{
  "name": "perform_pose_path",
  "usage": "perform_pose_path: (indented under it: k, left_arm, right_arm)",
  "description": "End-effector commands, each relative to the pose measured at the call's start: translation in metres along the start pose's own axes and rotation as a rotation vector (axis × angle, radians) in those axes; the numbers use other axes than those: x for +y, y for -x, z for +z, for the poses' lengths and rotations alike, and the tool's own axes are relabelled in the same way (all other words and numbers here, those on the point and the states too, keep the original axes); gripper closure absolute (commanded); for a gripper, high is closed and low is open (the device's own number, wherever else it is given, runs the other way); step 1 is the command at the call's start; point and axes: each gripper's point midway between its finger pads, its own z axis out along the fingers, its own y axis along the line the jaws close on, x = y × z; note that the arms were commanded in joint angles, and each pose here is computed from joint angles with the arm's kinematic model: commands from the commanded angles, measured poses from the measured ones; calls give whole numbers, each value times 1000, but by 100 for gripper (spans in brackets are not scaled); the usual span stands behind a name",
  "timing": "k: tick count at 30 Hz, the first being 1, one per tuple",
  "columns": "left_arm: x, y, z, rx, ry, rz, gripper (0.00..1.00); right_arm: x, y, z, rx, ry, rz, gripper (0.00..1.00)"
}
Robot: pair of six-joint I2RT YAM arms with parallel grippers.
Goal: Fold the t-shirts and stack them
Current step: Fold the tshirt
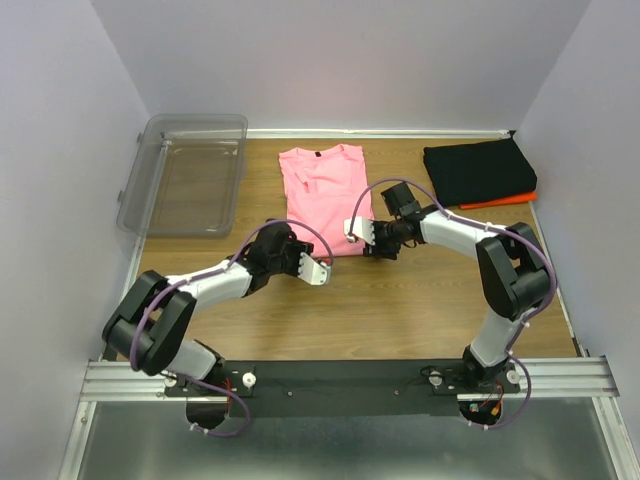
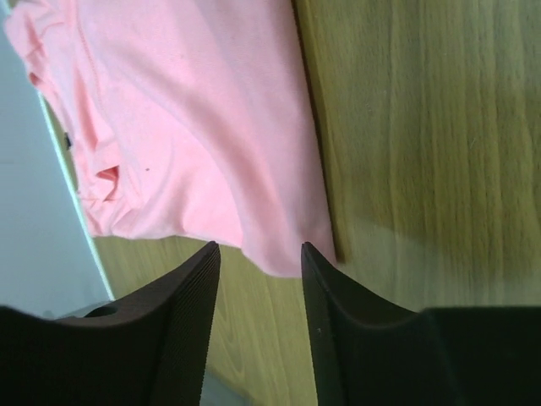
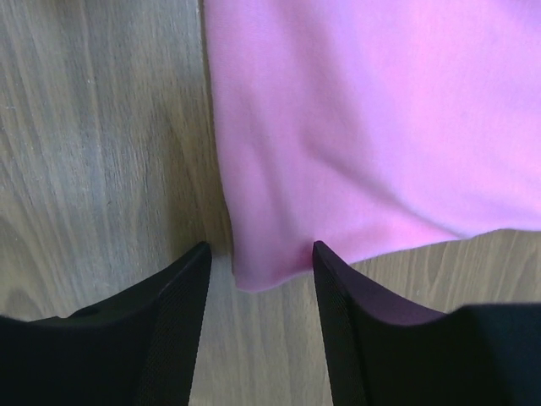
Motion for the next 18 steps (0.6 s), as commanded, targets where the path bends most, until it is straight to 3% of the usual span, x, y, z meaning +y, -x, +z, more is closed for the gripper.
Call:
perform_pose_path:
  k: [1, 10, 18]
  left_arm:
    - [4, 10, -13, -42, 59, 17, 46]
    - [-16, 15, 7, -48, -67, -1, 45]
    - [-28, 10, 15, -13, -114, -9, 48]
  right_arm:
    - [10, -1, -4, -4, 29, 23, 40]
    - [11, -13, 12, 34, 58, 59, 41]
    - [12, -13, 16, 27, 69, 74, 55]
